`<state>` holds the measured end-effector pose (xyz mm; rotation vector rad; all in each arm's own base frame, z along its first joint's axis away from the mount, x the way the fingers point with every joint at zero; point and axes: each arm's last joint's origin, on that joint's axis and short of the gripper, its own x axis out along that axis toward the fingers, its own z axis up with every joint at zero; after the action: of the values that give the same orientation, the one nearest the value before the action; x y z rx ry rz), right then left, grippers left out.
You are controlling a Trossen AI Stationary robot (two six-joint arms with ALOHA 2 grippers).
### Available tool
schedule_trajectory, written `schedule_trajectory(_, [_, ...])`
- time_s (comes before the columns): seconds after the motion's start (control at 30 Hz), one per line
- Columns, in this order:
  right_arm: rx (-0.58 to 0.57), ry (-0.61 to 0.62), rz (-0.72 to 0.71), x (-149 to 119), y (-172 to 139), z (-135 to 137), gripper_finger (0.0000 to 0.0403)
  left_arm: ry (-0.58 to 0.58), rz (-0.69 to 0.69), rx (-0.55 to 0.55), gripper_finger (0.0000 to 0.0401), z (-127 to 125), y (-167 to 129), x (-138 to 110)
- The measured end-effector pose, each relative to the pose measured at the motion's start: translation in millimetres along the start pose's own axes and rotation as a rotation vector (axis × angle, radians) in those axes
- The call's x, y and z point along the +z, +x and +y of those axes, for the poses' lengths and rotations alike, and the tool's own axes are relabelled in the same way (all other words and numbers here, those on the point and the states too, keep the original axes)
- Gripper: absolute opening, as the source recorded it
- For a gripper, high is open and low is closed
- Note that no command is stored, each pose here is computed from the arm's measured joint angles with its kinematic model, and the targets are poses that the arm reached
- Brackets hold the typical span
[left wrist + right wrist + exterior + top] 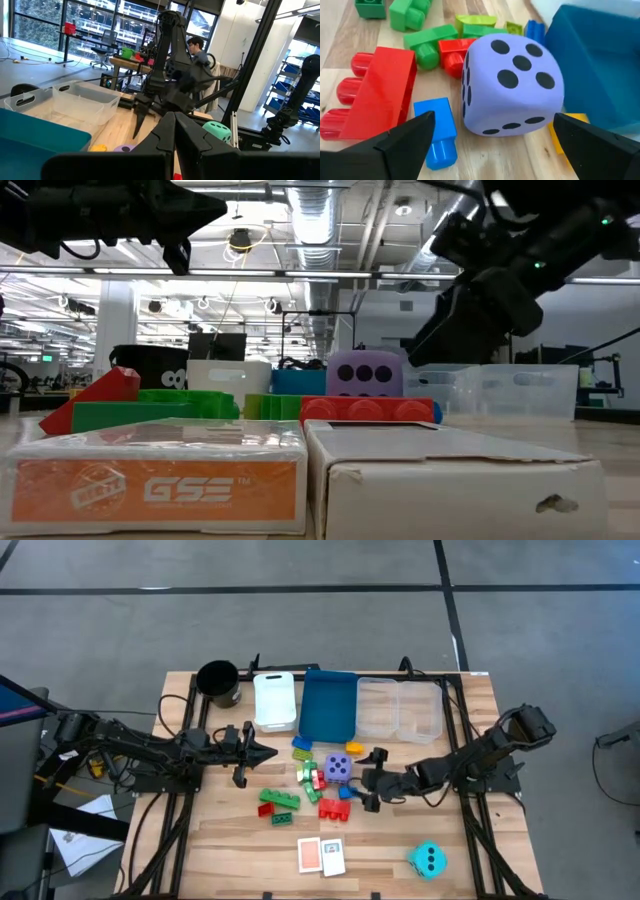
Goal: Pick & Place Toys
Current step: Put the violet dice into the blue bin
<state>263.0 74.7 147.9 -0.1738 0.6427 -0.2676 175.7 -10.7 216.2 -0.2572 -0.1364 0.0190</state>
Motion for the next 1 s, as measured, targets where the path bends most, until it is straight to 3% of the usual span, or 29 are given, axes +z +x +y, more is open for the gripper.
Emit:
schedule_trajectory(0.37, [-0.044, 0.070, -0.086, 12, 8, -14, 0.0399, -0.008, 0.000, 0.000, 0.0000, 0, 0, 0])
schedule_trajectory(0.73, [0.093, 0.162, -0.047, 14, 26, -48, 0.0399, -0.008, 0.000, 0.000, 0.0000, 0, 0, 0])
schedule_trajectory(1.0, [0.256, 0.247, -0.010, 12, 32, -61, 0.0399, -0.008, 0.000, 0.000, 0.0000, 0, 0, 0])
